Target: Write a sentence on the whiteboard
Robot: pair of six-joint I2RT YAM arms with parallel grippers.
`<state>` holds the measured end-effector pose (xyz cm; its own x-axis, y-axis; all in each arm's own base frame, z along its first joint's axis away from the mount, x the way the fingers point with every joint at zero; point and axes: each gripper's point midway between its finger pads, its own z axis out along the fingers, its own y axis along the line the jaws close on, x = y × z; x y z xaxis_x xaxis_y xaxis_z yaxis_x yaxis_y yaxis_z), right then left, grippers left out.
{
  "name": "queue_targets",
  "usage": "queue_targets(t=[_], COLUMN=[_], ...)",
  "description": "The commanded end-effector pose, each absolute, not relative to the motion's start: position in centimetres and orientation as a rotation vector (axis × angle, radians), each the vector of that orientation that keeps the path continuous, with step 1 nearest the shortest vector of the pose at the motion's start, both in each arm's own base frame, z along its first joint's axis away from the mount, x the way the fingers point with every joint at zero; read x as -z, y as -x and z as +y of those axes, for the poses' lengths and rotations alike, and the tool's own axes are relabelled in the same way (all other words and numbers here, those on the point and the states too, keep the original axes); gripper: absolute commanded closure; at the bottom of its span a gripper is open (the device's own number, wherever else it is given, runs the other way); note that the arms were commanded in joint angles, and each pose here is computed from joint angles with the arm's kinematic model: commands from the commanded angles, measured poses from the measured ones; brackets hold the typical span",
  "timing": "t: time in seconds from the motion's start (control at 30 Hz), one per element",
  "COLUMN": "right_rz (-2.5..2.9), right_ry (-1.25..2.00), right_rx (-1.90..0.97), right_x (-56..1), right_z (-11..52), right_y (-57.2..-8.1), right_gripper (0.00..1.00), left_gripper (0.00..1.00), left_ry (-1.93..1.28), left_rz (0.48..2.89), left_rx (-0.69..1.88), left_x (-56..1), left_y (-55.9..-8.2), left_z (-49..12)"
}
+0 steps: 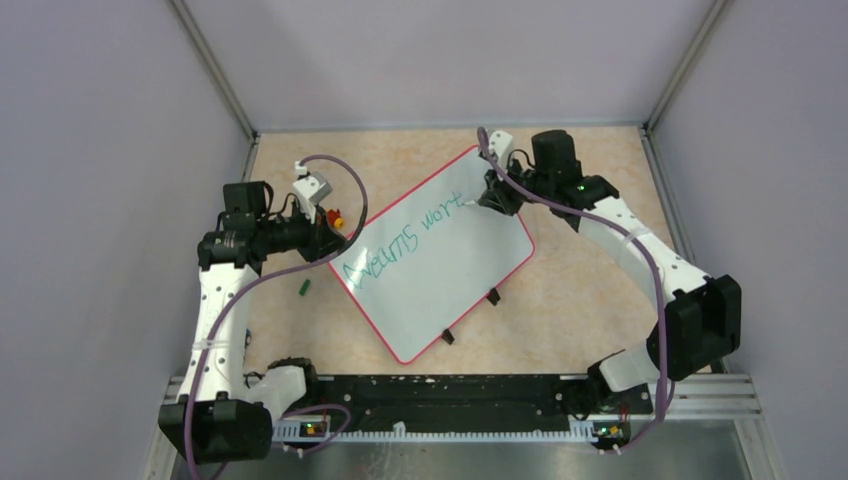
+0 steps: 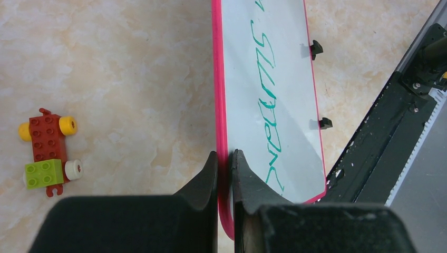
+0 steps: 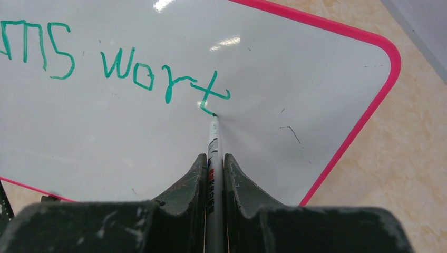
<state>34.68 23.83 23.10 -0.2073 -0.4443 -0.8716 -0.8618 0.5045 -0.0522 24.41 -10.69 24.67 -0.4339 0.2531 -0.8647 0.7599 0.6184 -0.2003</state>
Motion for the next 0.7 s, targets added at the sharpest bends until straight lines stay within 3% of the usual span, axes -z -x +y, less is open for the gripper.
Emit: queue_targets(t=[0.0, 0.37, 0.67], right_rz=[1.766, 1.686, 1.697], right_ry=[1.062, 1.045, 1.033], right_rx=[-0.503, -0.537, -0.495], right_x=[-25.8, -30.0, -29.5], right_z=[23.2, 24.0, 24.1], right_y=[-36.4, -36.2, -38.1], right_gripper=[1.0, 1.0, 1.0], left_gripper=[1.0, 1.0, 1.0], left_ry=[-0.836, -0.839, -0.839], left_rz=[1.972, 1.966, 1.967], left_rx=[0.741, 0.745, 0.738], left_x=[-24.2, -24.3, -24.2], left_y=[-24.2, -24.2, -24.1], left_z=[-11.0, -11.1, -11.0])
